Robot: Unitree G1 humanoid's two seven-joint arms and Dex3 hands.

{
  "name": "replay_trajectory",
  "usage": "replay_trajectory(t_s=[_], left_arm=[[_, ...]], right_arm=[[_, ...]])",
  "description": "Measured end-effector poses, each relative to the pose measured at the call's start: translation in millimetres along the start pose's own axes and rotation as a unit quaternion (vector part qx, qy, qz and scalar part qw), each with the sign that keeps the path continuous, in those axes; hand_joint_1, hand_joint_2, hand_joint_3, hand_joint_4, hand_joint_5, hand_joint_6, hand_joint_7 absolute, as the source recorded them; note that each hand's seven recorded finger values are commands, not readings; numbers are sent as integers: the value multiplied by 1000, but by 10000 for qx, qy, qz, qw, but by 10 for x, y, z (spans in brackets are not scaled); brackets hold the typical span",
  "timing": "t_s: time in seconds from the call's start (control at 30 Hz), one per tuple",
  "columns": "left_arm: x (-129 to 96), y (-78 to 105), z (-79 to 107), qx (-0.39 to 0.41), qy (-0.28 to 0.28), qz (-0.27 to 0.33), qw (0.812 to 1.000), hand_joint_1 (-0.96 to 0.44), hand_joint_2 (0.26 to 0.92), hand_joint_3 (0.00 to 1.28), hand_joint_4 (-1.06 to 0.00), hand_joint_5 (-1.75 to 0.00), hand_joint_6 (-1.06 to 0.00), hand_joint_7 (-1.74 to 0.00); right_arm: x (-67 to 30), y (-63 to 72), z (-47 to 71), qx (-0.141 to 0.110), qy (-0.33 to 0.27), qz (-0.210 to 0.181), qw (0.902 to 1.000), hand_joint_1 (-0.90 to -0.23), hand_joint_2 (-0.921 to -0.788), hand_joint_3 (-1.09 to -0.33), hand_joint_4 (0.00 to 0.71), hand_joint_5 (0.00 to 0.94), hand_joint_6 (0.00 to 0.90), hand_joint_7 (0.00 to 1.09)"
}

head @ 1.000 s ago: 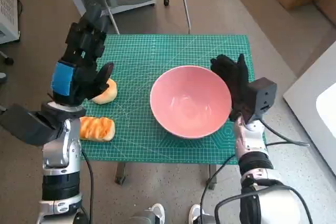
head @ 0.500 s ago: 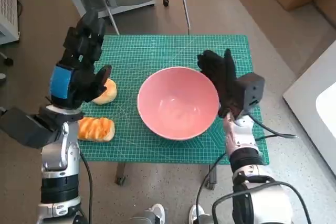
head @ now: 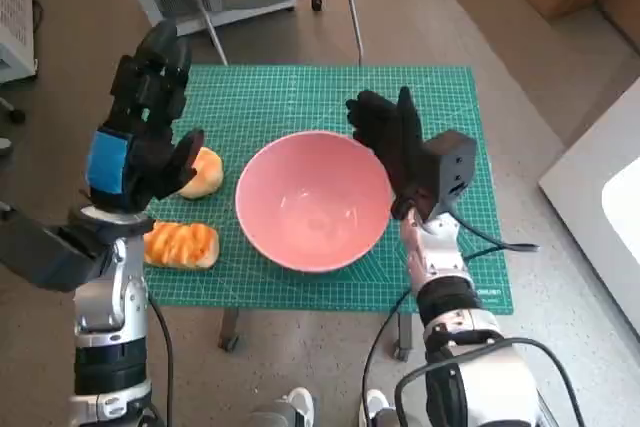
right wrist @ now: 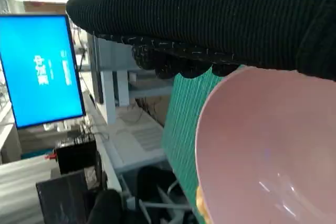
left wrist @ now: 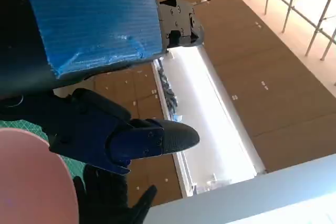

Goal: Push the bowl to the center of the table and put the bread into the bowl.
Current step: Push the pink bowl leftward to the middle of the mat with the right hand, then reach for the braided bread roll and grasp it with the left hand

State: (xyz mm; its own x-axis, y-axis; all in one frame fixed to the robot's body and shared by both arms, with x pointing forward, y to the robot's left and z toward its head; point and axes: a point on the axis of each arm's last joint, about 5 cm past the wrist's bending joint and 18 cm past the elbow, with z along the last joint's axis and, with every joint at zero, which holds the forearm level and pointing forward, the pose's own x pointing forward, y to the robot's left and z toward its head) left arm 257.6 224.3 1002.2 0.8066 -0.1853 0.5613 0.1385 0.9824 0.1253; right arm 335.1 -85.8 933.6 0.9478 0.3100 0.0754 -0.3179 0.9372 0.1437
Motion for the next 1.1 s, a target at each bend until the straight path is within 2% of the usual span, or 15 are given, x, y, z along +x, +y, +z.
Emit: replay_trajectory(t_s=[0.33,0.57,0.67,0.83,0.93,1.1], left_arm=[[-39,24,12,49,3,51,10000,-695,921,405,-55,-24,1,-394],[-99,59,5,90,67,141,9998,-697,921,402,-57,-22,1,-371],[-113,73,19,126,51,193,9997,-698,921,401,-59,-22,1,-371],[-136,103,58,225,6,219,9995,-699,921,400,-61,-20,1,-360],[-149,134,92,315,-31,232,9992,-697,921,401,-61,-19,1,-354],[-174,168,166,455,-141,239,9986,-695,921,404,-63,-16,1,-392]], right_arm=[[32,-49,83,1,-132,142,9998,-528,-921,-736,233,6,322,15],[58,-172,260,-213,-727,131,9970,-533,-921,-735,236,6,317,14],[59,-239,358,-330,-1124,138,9930,-559,-921,-706,246,9,325,19],[48,-382,585,-568,-1992,239,9780,-574,-921,-672,262,14,334,24],[36,-458,757,-693,-2578,315,9632,-583,-921,-648,267,14,335,25],[-1,-536,953,-913,-3264,514,9394,-592,-921,-620,269,11,347,32]])
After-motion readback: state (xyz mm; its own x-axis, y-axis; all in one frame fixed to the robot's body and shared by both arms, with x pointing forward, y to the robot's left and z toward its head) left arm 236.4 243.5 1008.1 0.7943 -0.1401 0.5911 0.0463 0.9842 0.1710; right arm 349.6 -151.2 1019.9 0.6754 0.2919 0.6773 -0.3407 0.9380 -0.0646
